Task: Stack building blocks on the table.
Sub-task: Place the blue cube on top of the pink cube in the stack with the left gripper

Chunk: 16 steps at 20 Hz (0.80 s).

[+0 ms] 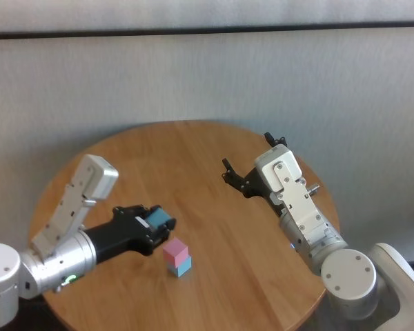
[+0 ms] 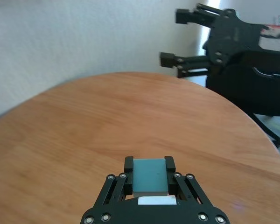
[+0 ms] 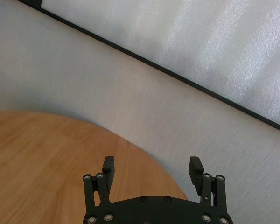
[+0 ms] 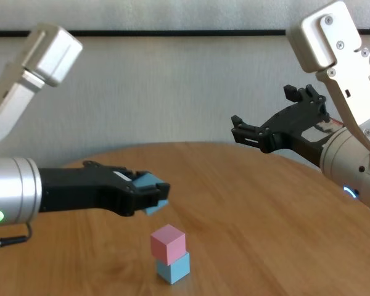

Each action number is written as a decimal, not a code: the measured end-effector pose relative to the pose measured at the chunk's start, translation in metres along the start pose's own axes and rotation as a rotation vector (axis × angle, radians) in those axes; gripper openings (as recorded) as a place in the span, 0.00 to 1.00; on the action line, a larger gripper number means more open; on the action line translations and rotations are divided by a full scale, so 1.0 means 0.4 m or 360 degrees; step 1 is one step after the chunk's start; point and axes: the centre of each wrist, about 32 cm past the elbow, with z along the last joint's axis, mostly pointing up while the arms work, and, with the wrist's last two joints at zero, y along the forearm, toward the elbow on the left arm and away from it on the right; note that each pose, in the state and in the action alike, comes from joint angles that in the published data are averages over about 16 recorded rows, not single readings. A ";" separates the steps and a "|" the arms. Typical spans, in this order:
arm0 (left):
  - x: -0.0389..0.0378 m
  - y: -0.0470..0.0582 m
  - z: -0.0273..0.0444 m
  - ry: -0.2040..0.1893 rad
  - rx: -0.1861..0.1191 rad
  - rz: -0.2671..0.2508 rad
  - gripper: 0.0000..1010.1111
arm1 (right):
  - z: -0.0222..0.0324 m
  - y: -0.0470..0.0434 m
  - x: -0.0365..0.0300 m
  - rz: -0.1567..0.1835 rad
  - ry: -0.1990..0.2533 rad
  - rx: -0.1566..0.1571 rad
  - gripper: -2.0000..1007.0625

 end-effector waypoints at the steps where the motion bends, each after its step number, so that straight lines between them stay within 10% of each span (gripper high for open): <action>1: -0.005 -0.002 0.000 0.0007 0.0002 -0.0018 0.39 | 0.000 0.000 0.000 0.0000 0.0000 0.0000 1.00; 16: -0.050 -0.023 -0.014 0.0046 0.0047 -0.0145 0.39 | 0.000 0.000 0.000 0.0000 0.0000 0.0000 1.00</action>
